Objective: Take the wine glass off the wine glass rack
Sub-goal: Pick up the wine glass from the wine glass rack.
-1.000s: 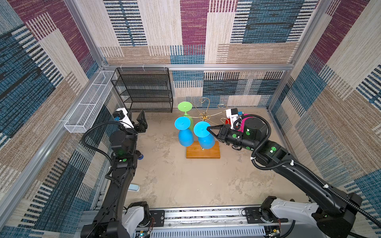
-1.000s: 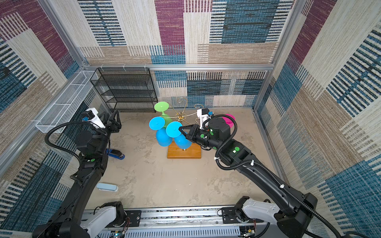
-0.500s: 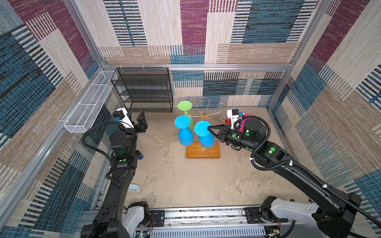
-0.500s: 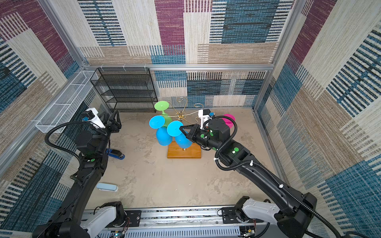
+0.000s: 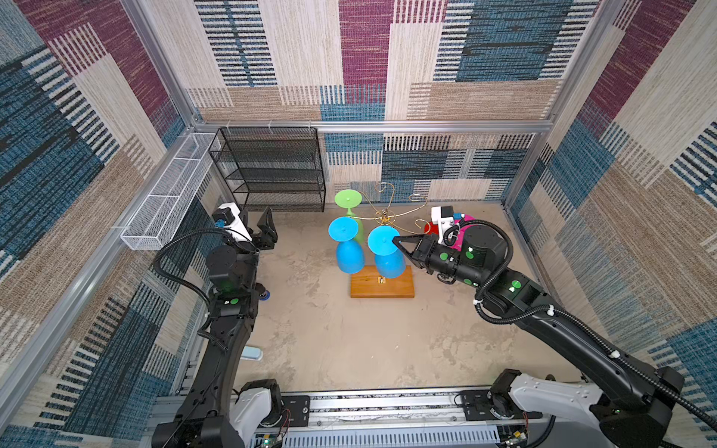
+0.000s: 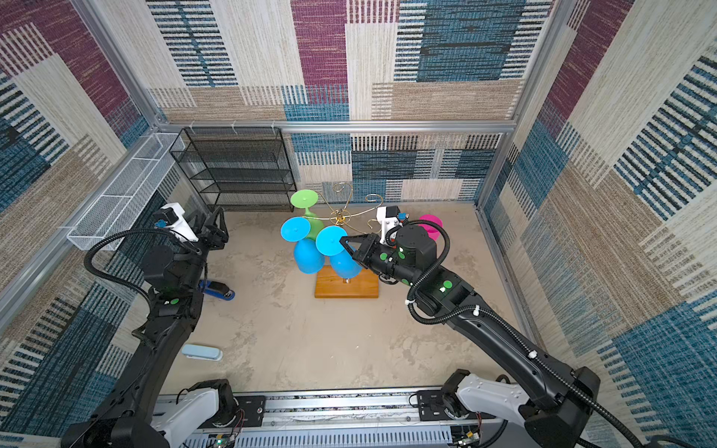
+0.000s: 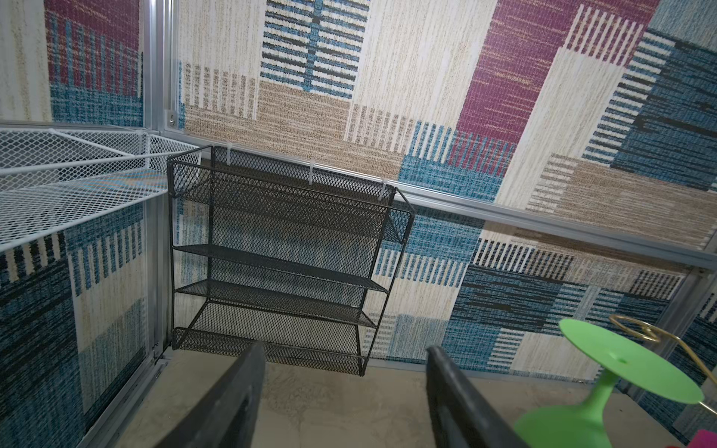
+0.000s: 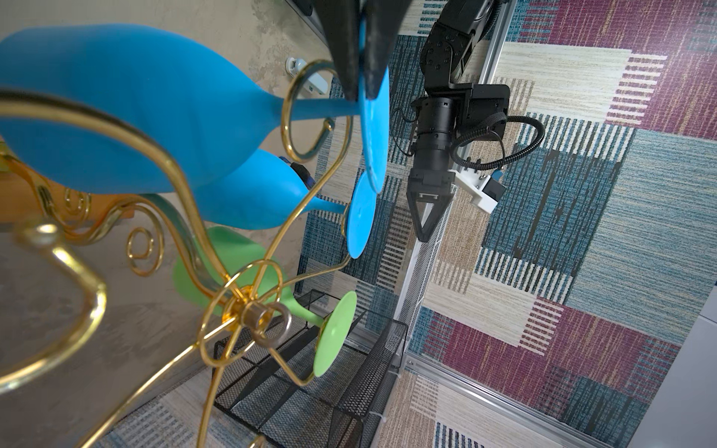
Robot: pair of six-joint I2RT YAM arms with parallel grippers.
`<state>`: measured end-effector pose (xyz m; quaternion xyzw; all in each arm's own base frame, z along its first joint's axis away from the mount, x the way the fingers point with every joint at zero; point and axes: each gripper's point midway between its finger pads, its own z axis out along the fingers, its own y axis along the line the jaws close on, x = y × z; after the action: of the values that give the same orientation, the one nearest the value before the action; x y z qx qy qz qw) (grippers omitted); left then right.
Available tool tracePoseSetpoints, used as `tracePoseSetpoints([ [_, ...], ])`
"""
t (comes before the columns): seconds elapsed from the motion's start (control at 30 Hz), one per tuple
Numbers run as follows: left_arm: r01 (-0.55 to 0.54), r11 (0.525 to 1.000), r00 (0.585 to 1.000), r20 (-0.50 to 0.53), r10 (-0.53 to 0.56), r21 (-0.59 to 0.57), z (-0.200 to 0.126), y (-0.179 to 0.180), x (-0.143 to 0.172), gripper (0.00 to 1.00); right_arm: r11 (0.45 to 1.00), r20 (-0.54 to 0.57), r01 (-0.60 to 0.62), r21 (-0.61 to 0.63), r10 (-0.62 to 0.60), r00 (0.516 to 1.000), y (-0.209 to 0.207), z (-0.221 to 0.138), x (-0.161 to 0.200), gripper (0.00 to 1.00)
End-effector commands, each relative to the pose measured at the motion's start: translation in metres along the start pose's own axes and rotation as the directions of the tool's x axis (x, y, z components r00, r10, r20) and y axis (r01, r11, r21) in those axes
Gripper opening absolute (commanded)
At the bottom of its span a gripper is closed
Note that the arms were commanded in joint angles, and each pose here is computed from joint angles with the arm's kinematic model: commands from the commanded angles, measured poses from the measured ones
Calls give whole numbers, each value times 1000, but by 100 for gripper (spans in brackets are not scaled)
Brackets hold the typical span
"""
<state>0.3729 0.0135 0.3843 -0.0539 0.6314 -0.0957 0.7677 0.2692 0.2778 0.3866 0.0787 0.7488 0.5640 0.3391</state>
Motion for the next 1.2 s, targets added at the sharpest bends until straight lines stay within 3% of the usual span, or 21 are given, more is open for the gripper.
tracePoseSetpoints([
  [0.0, -6, 1000, 1000, 17, 6, -3, 2, 1, -3, 68, 998, 22, 26, -61, -25, 999, 22, -6, -8, 0],
  [0.13, -9, 1000, 1000, 28, 8, 18, 2, -1, 2, 70, 998, -13, 23, -60, -24, 1000, 24, -5, -3, 0],
  [0.23, -33, 998, 997, 71, 29, 60, 0, -8, -5, 91, 998, -34, 3, -57, -5, 999, 22, -6, 1, 0],
  [0.83, -47, 997, 997, 60, 42, 69, 5, -6, 11, 92, 1000, -192, -26, 5, 26, 981, 22, -3, 22, 0],
  [1.17, -52, 997, 997, 57, 48, 63, 5, -5, 12, 92, 999, -226, -34, 35, 41, 973, 15, 2, 28, 0],
])
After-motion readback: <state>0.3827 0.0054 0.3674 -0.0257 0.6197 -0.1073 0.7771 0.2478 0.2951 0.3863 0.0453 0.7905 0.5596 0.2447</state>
